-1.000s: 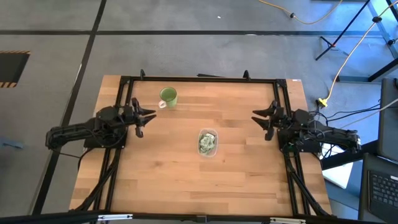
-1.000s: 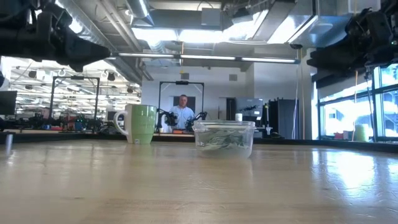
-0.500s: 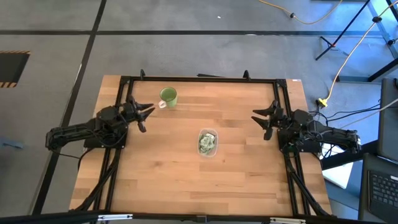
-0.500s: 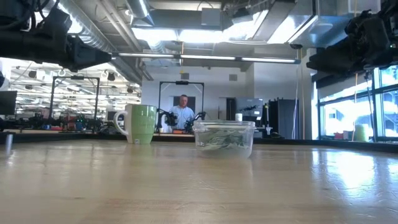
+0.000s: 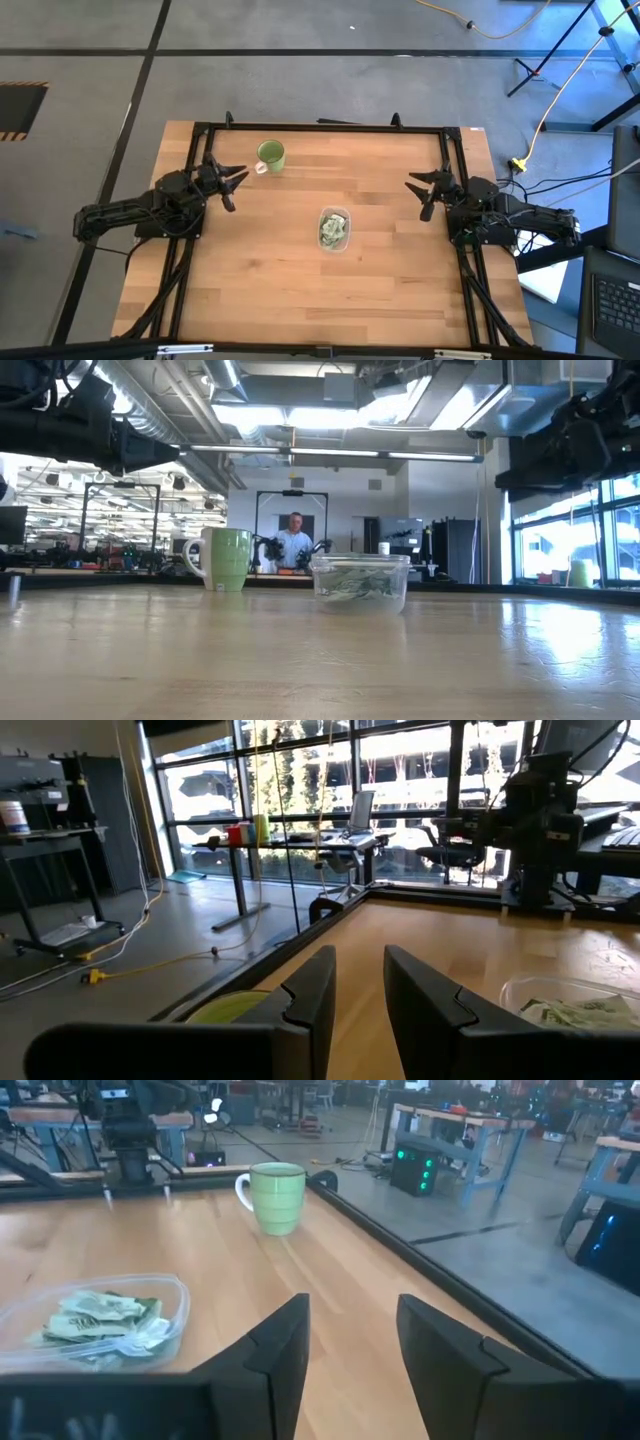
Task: Pick and place items into bin
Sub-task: Return to Home Position
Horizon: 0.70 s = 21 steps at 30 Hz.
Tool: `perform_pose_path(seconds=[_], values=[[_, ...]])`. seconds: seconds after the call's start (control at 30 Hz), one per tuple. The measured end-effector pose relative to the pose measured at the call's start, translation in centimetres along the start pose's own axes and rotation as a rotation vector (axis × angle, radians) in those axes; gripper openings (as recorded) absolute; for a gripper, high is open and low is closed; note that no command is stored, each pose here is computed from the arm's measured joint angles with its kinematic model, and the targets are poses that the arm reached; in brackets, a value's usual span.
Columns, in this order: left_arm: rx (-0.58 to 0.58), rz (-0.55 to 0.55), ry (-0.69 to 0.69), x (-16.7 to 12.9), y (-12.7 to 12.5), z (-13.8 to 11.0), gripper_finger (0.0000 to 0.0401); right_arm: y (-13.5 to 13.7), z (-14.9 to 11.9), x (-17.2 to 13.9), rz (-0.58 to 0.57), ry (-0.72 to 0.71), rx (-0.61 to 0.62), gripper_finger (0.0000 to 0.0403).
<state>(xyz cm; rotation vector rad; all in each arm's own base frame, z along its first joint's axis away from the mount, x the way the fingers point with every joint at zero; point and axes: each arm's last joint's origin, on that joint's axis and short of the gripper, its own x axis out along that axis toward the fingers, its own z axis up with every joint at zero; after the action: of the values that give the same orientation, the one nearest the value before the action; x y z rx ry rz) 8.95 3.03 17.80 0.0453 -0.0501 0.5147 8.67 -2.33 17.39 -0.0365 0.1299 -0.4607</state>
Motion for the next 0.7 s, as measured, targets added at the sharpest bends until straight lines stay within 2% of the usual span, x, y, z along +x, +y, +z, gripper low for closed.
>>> perform_pose_path(seconds=[0.1, 0.27, 0.7], values=[[0.0, 0.0, 0.0, 0.0, 0.0, 0.0, 0.0082, 0.0, -0.02, 0.0, 0.0, 0.002, -0.011, 0.0156], [0.0, 0.0, 0.0, 0.0, 0.0, 0.0, 0.0082, 0.0, -0.06, 0.0, 0.0, 0.006, 0.078, 0.0156], [0.0, 0.0, 0.0, 0.0, 0.0, 0.0, 0.0082, 0.0, -0.06, 0.0, 0.0, 0.006, 0.045, 0.0156]])
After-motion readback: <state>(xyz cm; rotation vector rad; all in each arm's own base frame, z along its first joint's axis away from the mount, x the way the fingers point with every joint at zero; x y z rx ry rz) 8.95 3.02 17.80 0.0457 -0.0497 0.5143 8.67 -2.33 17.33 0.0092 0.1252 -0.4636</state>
